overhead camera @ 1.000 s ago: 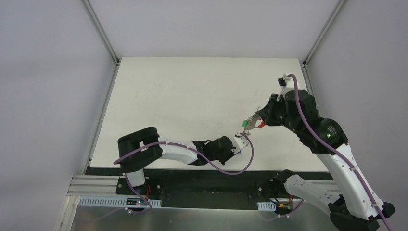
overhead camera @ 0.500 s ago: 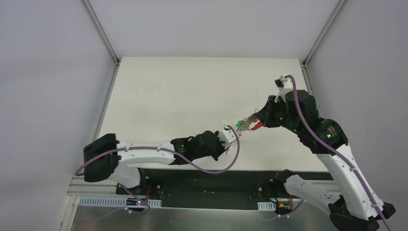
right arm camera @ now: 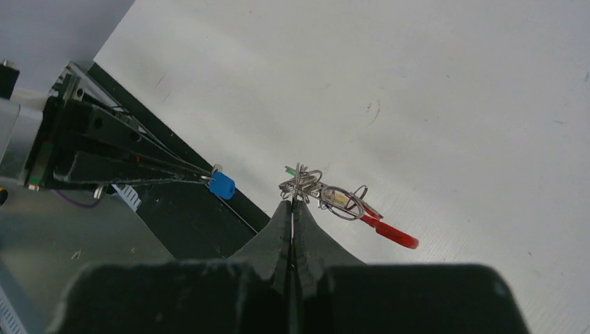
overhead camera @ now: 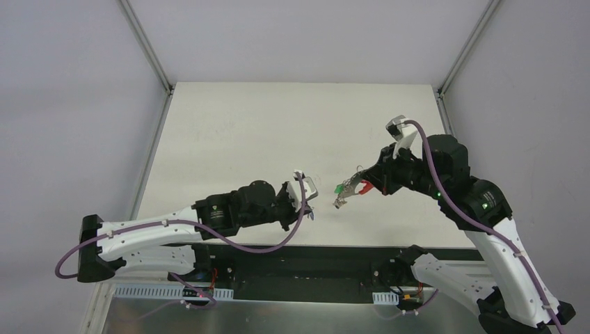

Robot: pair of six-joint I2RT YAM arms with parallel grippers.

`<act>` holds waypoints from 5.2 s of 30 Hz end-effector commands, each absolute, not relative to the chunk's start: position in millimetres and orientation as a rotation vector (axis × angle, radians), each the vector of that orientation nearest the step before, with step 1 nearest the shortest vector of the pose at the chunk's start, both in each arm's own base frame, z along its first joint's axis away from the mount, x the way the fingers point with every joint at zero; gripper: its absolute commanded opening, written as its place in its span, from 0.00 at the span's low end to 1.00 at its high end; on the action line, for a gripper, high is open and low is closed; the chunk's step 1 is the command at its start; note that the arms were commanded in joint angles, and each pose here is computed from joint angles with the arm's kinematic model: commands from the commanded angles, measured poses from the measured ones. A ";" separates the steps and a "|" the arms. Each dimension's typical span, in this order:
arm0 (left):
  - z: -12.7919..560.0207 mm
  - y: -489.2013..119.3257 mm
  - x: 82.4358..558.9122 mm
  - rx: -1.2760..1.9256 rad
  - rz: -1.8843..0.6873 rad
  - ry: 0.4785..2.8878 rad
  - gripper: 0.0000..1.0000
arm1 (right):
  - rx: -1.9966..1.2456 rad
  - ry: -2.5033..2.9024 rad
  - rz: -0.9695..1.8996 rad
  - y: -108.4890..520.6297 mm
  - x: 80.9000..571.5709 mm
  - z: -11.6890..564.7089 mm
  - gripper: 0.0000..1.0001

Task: Put the keys on the keyring

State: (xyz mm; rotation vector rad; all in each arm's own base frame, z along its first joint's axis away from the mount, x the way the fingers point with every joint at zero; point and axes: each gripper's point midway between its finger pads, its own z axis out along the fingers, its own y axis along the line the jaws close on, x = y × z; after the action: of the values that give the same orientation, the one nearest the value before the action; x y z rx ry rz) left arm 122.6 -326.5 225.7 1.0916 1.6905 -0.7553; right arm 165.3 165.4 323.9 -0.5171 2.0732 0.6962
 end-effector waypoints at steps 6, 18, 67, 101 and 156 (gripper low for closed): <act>291.0 -287.3 108.1 1.074 -0.782 1.636 0.00 | -0.916 1.815 0.910 203.8 132.2 345.3 0.00; 350.6 -255.5 91.1 1.054 -0.859 1.509 0.00 | -1.378 1.476 1.046 243.9 81.3 350.2 0.00; 410.7 -253.1 17.0 1.255 -1.240 1.246 0.00 | -1.845 1.087 1.719 301.5 14.4 404.9 0.00; 415.0 -252.7 7.5 1.288 -1.283 1.199 0.00 | -1.896 1.029 1.774 323.6 7.1 402.6 0.00; 399.4 -238.0 25.8 1.186 -1.183 1.226 0.15 | -1.475 1.122 1.549 345.2 45.5 428.2 0.00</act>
State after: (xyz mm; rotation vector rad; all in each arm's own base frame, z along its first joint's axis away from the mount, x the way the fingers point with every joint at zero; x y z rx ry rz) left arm 25.1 -236.5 394.8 1.2011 1.2499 -1.1810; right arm 44.6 348.4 399.8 -1.5346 1.2446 1.5764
